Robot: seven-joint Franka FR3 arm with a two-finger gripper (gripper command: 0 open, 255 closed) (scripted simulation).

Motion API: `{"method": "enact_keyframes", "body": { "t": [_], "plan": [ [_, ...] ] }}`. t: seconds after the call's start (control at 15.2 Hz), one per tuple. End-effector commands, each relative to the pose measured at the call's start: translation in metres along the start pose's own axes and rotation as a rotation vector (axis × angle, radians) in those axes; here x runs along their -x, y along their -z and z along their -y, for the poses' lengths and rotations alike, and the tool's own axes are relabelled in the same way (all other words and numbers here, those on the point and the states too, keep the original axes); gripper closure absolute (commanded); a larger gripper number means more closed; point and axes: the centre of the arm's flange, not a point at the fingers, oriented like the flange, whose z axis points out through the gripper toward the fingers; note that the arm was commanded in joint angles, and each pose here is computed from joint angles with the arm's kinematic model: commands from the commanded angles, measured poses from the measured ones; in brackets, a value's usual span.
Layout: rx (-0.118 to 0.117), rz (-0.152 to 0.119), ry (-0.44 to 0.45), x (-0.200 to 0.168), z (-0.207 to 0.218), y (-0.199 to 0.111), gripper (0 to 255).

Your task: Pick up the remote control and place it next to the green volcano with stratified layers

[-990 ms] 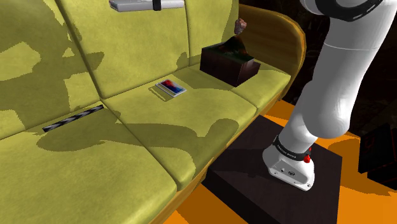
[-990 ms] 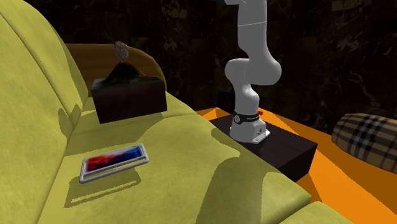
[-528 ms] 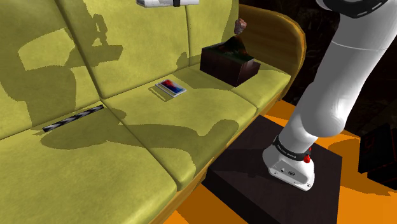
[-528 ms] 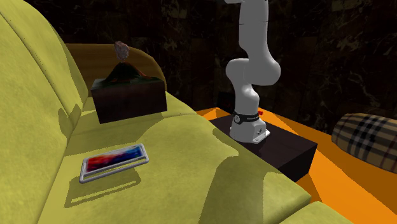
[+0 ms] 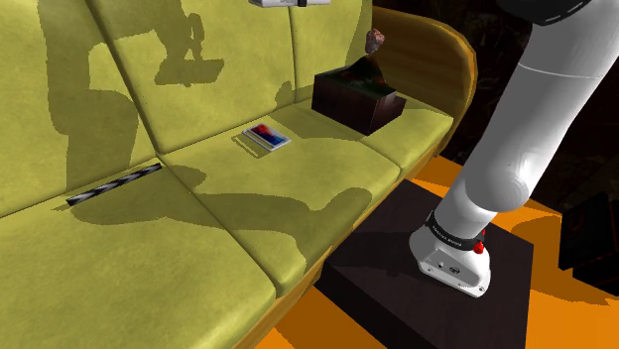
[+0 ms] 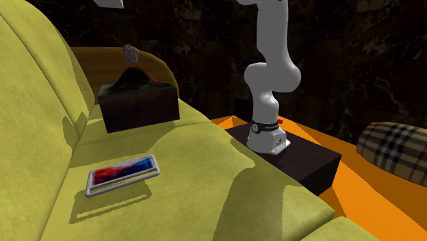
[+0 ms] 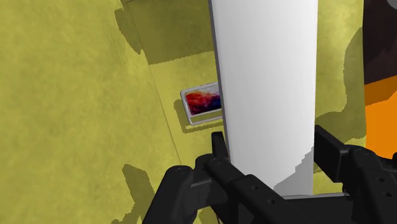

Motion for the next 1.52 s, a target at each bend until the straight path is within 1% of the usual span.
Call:
{"method": "enact_keyframes", "body": {
  "t": [0.0,0.33,0.4,1.45],
  "plan": [
    [0.001,0.000,0.001,0.027,-0.010,-0.001,255],
    [0.001,0.000,0.001,0.088,-0.034,-0.002,255],
    [0.001,0.000,0.001,0.105,-0.041,-0.002,255],
    [0.001,0.000,0.001,0.105,-0.040,-0.086,255]
  ]
}}
